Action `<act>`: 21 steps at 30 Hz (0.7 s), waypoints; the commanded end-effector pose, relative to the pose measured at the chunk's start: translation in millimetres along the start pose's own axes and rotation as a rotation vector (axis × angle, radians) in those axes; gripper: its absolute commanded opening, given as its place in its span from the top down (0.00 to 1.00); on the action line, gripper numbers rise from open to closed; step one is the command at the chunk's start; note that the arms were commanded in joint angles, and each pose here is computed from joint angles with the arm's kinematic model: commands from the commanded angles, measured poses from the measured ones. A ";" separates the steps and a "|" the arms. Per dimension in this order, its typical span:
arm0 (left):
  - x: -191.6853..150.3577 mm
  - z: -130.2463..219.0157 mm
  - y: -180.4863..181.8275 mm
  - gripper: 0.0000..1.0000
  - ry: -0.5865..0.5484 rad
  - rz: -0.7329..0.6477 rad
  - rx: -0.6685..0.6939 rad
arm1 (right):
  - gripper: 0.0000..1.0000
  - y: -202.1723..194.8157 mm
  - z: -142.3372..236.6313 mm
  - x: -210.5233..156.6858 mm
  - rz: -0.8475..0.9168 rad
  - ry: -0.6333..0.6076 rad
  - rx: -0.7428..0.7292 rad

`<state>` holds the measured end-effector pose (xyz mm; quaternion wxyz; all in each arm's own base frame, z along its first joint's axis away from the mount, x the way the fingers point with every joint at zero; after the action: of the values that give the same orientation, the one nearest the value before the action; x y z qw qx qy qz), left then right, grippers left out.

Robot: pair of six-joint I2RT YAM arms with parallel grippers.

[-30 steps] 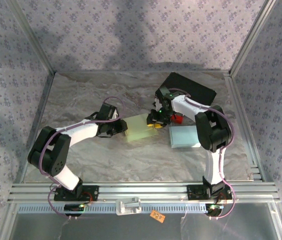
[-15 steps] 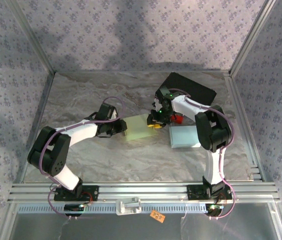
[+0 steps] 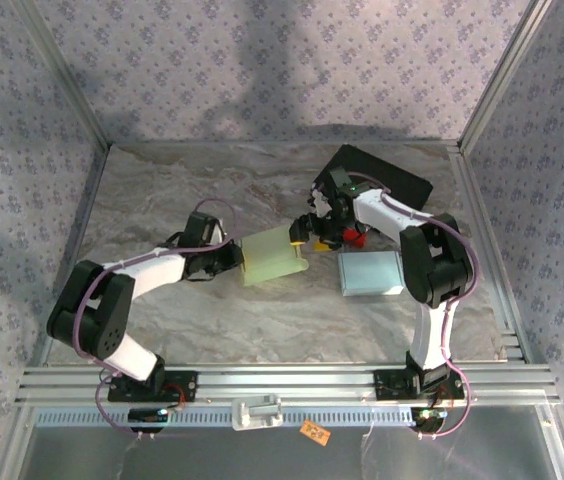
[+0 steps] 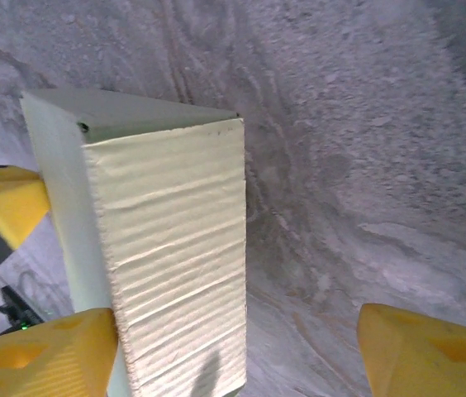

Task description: Fold the paper box

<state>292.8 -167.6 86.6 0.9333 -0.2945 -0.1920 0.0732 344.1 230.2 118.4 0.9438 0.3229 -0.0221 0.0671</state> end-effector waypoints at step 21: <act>10.4 3.9 2.3 0.81 -0.001 0.025 -0.031 | 0.29 41.9 -21.7 3.4 -0.054 -0.002 0.296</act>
<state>294.2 -159.4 83.5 0.9319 -0.3009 -0.1862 0.0797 339.5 271.9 128.5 0.8946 0.4420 -0.0159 0.0632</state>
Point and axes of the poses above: each hand's point on the last joint's axis, 136 mm out from that joint toward the fingers, its own z axis back along the fingers, its own y axis along the line the jaws close on, x = y × z, the point moved 5 cm from there along z, back along the fingers, and after that the axes turned 1 degree about -z, right-handed, at the moved point
